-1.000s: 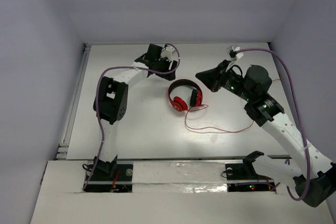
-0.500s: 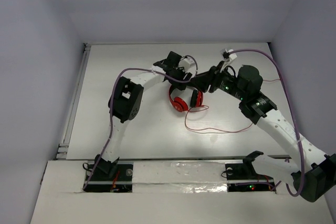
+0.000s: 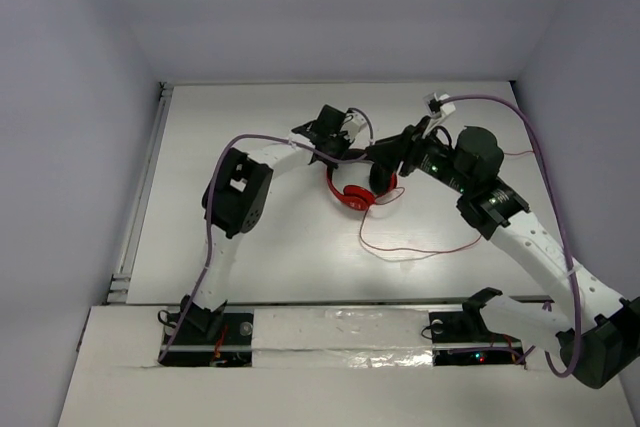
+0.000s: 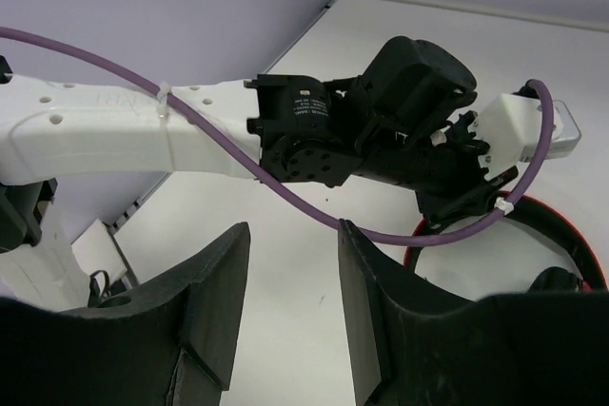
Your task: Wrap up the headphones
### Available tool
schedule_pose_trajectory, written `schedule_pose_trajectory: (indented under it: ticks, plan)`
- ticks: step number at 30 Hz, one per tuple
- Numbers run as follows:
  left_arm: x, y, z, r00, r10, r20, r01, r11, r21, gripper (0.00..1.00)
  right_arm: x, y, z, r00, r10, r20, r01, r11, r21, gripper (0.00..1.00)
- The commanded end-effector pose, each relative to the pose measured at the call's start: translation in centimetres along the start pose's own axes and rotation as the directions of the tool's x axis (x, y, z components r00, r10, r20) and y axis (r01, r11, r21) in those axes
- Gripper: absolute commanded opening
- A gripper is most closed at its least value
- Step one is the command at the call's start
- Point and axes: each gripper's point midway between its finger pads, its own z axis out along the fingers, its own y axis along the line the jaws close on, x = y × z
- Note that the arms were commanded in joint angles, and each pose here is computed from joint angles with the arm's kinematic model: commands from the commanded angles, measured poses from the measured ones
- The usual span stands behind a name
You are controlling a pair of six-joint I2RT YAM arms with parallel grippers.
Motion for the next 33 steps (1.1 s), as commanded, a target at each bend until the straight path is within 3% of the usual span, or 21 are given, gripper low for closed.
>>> schedule_pose_trajectory:
  ticks: [1,5,6,8,13,17,20,21,24,28,33]
  plan:
    - [3.8,1.3,-0.1,0.994,-0.008,-0.106,0.000,0.997,-0.076,0.00,-2.3,0.7,-0.6,0.995,-0.026,0.093,0.027,1.000,-0.013,0.48]
    - [3.4,1.6,-1.6,0.995,-0.038,-0.089,0.031,0.996,-0.080,0.00,-2.8,-0.1,-0.8,0.991,-0.022,0.130,0.017,0.999,0.040,0.41]
    - [2.8,2.1,-2.3,0.996,-0.055,-0.071,0.049,0.995,-0.087,0.00,-2.9,-0.2,-0.7,0.990,-0.021,0.136,0.015,0.999,0.042,0.24]
    - [0.2,2.6,-5.3,0.996,-0.088,-0.001,0.087,0.992,-0.096,0.00,-2.6,-0.4,-0.3,0.991,-0.014,0.133,0.009,0.999,0.037,0.03]
    - [-4.8,4.3,-13.0,0.975,-0.176,0.136,0.192,0.975,-0.114,0.00,-2.4,0.3,0.7,0.993,-0.004,0.115,0.007,1.000,-0.022,0.00]
    - [-7.7,5.9,-21.5,0.931,-0.231,0.284,0.277,0.951,-0.134,0.00,-3.1,1.5,0.8,0.992,-0.007,0.125,0.016,0.997,-0.077,0.00]
    - [-9.0,8.5,-27.4,0.879,-0.263,0.399,0.349,0.923,-0.161,0.00,-3.6,2.2,0.7,0.991,-0.032,0.130,0.047,0.993,-0.110,0.25]
    - [-9.1,9.1,-28.7,0.864,-0.283,0.417,0.375,0.914,-0.157,0.00,-3.9,2.5,0.7,0.990,-0.047,0.134,0.062,0.991,-0.117,0.46]
    - [-11.0,10.6,-34.0,0.789,-0.333,0.516,0.431,0.899,-0.079,0.00,-3.2,1.3,1.0,0.986,-0.098,0.135,0.109,0.991,-0.076,0.69]
    - [-13.8,10.7,-39.0,0.722,-0.364,0.588,0.450,0.893,0.000,0.00,-1.5,-0.9,2.4,0.984,-0.148,0.101,0.151,0.988,-0.024,0.78]
    - [-16.2,10.1,-42.7,0.651,-0.424,0.629,0.485,0.871,0.084,0.00,4.0,-2.4,4.8,0.986,-0.137,-0.092,0.129,0.988,-0.089,0.81]
